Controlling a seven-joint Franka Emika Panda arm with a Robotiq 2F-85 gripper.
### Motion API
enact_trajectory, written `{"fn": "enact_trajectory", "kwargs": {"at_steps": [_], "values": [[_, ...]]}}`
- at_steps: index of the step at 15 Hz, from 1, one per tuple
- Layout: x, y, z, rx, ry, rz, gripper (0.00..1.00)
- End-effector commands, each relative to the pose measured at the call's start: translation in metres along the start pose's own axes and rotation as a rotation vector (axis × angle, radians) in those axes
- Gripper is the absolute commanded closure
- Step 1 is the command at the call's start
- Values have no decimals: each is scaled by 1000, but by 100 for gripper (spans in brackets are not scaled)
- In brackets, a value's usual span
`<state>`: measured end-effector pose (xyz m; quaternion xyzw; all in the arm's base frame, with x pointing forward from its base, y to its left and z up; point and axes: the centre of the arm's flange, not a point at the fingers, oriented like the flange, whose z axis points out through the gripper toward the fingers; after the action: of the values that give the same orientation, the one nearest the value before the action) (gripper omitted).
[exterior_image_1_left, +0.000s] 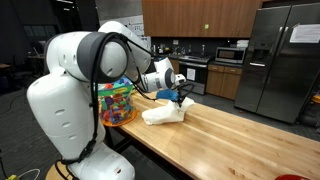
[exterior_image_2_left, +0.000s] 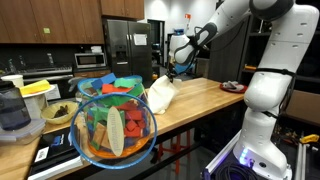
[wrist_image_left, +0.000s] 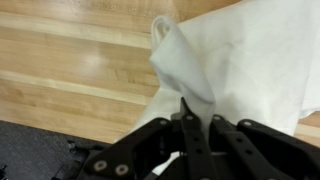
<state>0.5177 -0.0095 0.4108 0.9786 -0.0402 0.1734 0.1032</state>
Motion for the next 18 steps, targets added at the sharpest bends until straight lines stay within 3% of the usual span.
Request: {"fn": "enact_trajectory", "kwargs": {"at_steps": [1,12,18], "values": [[10,-21,-23,-1,5,3,99],[-11,-139,-54,25,47,-224,99],[-22,-161,-58,23,73,-301,99]]}}
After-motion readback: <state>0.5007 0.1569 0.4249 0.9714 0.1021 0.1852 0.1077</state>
